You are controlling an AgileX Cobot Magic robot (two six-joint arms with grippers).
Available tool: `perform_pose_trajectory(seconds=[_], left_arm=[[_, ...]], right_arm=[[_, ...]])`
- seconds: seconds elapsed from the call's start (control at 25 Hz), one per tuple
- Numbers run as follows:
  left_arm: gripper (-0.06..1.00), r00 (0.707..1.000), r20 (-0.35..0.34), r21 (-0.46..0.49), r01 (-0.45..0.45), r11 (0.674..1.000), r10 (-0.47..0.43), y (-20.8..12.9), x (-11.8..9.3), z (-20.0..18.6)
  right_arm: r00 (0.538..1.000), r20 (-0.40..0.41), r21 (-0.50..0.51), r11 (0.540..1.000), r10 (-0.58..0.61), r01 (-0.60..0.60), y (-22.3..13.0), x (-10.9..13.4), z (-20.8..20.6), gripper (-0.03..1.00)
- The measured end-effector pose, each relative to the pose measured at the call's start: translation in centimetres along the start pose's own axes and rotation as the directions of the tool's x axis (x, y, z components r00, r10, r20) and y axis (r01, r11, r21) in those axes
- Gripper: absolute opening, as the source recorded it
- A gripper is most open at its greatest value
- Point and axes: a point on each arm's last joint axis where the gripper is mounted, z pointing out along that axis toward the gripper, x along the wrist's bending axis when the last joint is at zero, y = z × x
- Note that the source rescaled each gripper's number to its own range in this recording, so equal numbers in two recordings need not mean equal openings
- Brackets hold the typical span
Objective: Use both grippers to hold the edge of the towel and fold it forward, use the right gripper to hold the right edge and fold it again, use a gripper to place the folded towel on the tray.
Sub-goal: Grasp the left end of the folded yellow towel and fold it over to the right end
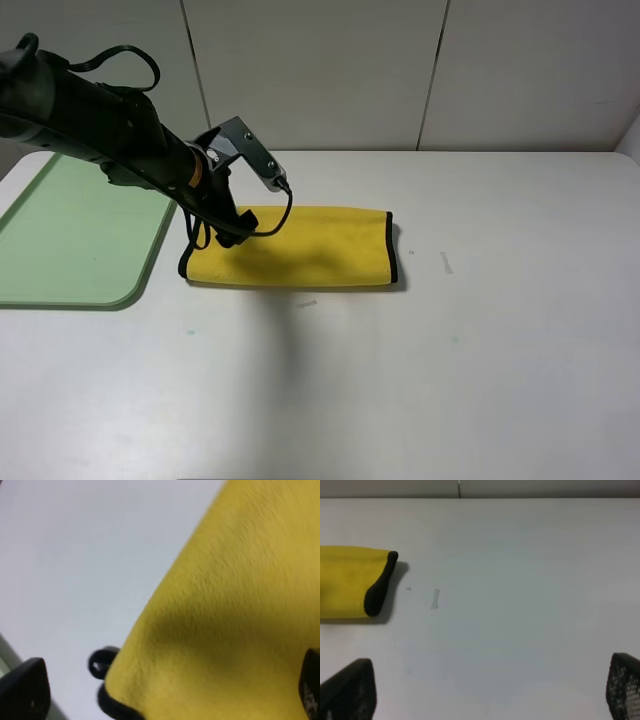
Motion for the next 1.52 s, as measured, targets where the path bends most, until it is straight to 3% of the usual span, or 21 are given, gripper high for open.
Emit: perform_pose_trajectory(seconds=[0.08,0.2,0.32,0.44,0.76,0.96,1.16,1.52], left_arm=[[1.00,0.991,0.000,-0.001,0.132,0.991,-0.132,0.0,0.0,0.0],[1.00,0.947,0.001,-0.001,0.323,0.947,-0.323,0.0,0.0,0.0],[1.00,0.872,0.001,0.002,0.490,0.872,-0.490,0.0,0.0,0.1],[1.00,0.814,-0.002,0.017,0.581,0.813,-0.582,-0.3,-0.3,0.5],[0.99,0.772,-0.041,0.096,0.635,0.767,-0.634,-1.6,-1.0,2.2],[0.99,0.764,-0.095,0.136,0.645,0.752,-0.638,-2.2,-0.9,2.1],[0.99,0.761,-0.104,0.169,0.649,0.742,-0.641,-3.0,-1.4,2.6],[0.95,0.755,-0.049,0.167,0.652,0.740,-0.654,-3.0,-2.3,4.1]], right_arm=[[1.000,0.000,0.000,1.000,0.000,0.000,0.0,0.0,0.0,1.00],[1.000,0.000,0.000,1.000,0.000,0.000,0.0,0.0,0.0,1.00],[1.000,0.000,0.000,1.000,0.000,0.000,0.0,0.0,0.0,1.00],[1.000,0.000,0.000,1.000,0.000,0.000,0.0,0.0,0.0,1.00],[1.000,0.000,0.000,1.000,0.000,0.000,0.0,0.0,0.0,1.00],[1.000,0.000,0.000,1.000,0.000,0.000,0.0,0.0,0.0,1.00],[1.000,0.000,0.000,1.000,0.000,0.000,0.0,0.0,0.0,1.00],[1.000,0.000,0.000,1.000,0.000,0.000,0.0,0.0,0.0,1.00]])
